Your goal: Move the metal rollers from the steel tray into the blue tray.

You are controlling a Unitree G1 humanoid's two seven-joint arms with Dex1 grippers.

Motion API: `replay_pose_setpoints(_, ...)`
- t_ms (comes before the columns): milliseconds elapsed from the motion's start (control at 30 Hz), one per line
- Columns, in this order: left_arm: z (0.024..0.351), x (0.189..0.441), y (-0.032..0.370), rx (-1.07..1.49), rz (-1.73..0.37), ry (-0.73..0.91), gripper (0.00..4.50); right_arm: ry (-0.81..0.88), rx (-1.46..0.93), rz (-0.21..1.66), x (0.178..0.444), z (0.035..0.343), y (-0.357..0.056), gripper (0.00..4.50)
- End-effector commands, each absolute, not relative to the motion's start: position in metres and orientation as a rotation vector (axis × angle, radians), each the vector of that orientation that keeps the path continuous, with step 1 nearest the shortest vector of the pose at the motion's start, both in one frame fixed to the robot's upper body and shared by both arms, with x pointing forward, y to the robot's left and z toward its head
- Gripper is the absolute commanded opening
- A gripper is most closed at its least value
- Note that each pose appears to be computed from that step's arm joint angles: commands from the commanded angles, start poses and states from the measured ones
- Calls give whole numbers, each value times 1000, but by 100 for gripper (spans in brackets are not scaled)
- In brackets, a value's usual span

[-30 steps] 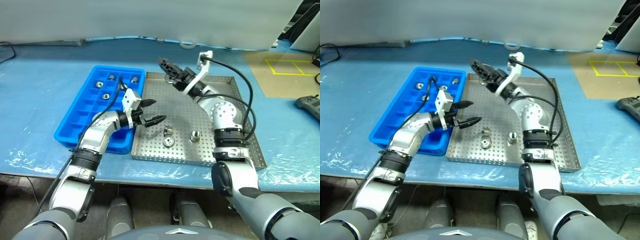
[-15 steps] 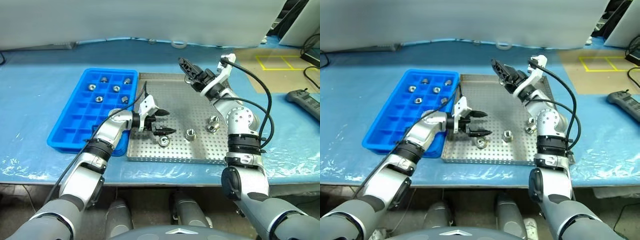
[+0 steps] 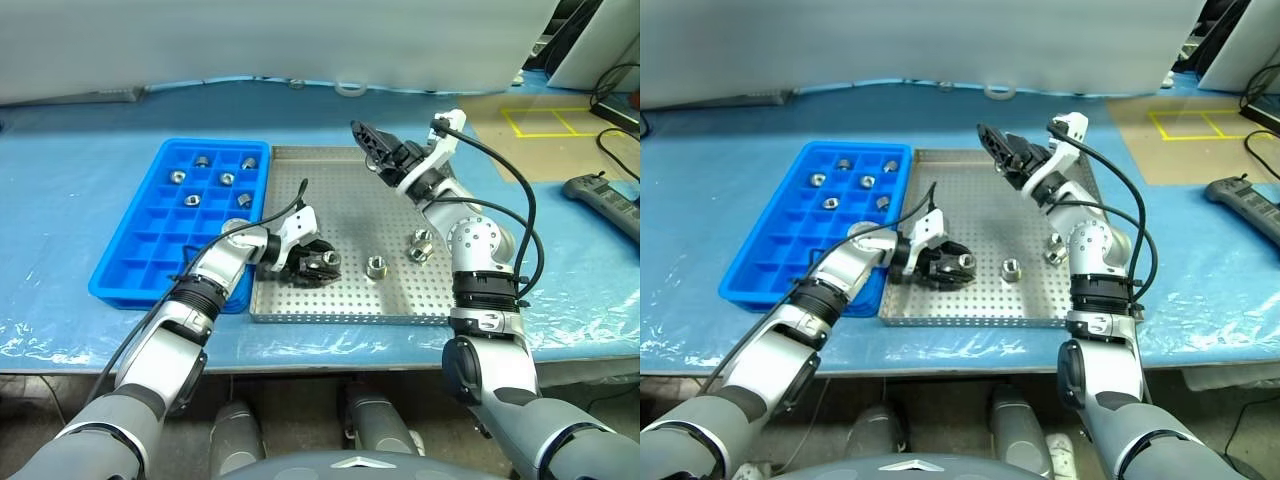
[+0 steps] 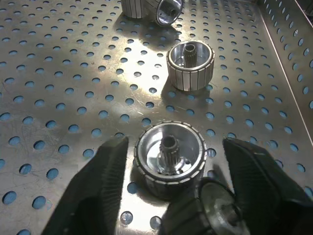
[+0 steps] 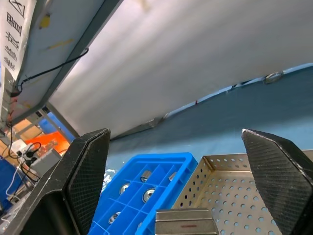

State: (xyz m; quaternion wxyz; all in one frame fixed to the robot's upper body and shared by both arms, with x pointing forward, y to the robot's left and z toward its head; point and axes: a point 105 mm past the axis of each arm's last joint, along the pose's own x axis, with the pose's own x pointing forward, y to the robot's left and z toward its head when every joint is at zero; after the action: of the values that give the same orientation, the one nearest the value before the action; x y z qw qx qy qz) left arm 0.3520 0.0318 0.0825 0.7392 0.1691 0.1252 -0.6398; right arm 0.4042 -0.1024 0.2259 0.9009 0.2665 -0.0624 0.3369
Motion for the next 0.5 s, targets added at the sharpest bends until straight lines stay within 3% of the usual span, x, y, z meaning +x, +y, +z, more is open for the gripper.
replay_pose_setpoints(33, 100, 357, 29, 248, -1360, 197, 185, -184, 537, 710, 401, 238, -102, 450)
replay_pose_setpoints(67, 110, 366, 29, 202, -1294, 151, 166, -183, 537, 710, 401, 238, -102, 450)
replay_pose_setpoints(167, 135, 388, 35, 50, -1134, 49, 167, -180, 538, 712, 402, 238, -101, 450)
replay_pose_setpoints(300, 168, 393, 48, -212, -1077, -66, 167, -171, 535, 719, 401, 236, -101, 450)
replay_pose_setpoints(500, 178, 406, 67, -215, -904, -152, 167, -55, 405, 672, 411, 212, -98, 450)
